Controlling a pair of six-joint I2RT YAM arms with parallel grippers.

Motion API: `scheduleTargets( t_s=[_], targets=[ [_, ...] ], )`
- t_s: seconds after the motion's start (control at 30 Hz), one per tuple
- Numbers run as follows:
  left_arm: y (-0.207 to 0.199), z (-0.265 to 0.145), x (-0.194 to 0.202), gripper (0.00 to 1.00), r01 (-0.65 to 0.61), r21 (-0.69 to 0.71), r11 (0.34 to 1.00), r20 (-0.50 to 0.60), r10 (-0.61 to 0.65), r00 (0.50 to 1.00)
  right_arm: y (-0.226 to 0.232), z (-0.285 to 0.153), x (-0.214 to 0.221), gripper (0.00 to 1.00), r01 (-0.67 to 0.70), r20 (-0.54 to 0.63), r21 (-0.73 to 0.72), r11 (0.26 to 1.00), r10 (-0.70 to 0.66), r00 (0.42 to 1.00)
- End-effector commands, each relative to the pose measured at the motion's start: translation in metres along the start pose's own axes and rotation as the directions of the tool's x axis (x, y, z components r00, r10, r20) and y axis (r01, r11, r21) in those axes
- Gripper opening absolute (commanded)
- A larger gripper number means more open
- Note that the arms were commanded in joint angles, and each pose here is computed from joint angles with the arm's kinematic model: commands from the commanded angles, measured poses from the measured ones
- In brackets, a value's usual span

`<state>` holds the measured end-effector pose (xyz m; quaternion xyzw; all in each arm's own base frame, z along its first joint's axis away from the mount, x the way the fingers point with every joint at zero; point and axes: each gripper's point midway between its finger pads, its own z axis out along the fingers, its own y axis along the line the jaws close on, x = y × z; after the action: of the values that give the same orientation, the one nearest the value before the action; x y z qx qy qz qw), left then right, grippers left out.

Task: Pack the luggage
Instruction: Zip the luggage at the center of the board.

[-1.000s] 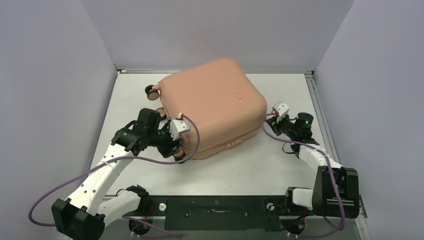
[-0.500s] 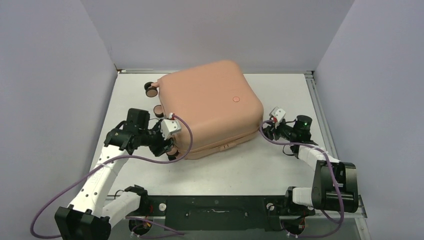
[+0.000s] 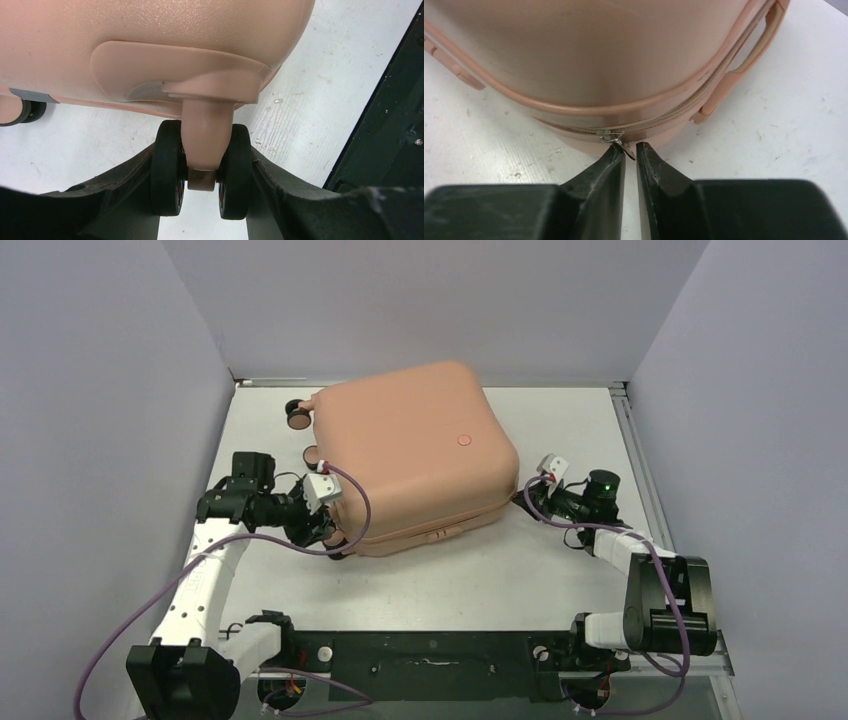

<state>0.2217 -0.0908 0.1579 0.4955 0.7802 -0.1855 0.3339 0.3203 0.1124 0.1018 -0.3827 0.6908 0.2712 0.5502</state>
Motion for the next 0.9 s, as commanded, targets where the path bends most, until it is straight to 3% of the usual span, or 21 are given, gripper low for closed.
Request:
scheduleTargets(
  t_s=[0.0, 0.13, 0.23, 0.37, 0.43, 0.6, 0.87],
  targets=[
    [0.028, -0.008, 0.045, 0.0, 0.116, -0.102, 0.988, -0.156, -0.131, 0.979, 0.03, 0.007, -0.037, 0.07, 0.132, 0.11, -0.141, 0.981, -0.117, 0.987],
    [0.035, -0.011, 0.046, 0.0, 0.136, -0.104, 0.985, -0.147, -0.15, 0.978, 0.026, 0.004, -0.032, 0.05, 0.162, 0.073, -0.098, 0.982, -0.155, 0.985],
    [0.034, -0.013, 0.046, 0.0, 0.142, -0.095, 0.985, -0.142, -0.154, 0.978, -0.013, -0.004, -0.032, 0.05, 0.129, 0.025, 0.137, 0.982, -0.134, 0.991],
    [0.031, -0.017, 0.044, 0.0, 0.127, -0.091, 0.988, -0.139, -0.139, 0.98, -0.074, -0.025, -0.035, 0.05, 0.114, -0.051, 0.451, 0.885, -0.101, 0.994],
    [0.03, -0.019, 0.043, 0.0, 0.118, -0.094, 0.989, -0.138, -0.13, 0.982, -0.093, -0.028, -0.034, 0.05, 0.101, -0.076, 0.517, 0.85, -0.072, 0.995],
    [0.03, -0.024, 0.042, 0.0, 0.107, -0.099, 0.989, -0.135, -0.12, 0.984, -0.128, -0.016, -0.027, 0.05, 0.114, -0.146, 0.575, 0.81, -0.035, 0.989],
    [0.028, -0.031, 0.041, 0.0, 0.104, -0.095, 0.99, -0.134, -0.117, 0.984, -0.156, 0.038, -0.049, 0.05, 0.185, -0.178, 0.564, 0.805, -0.1, 0.979]
  ],
)
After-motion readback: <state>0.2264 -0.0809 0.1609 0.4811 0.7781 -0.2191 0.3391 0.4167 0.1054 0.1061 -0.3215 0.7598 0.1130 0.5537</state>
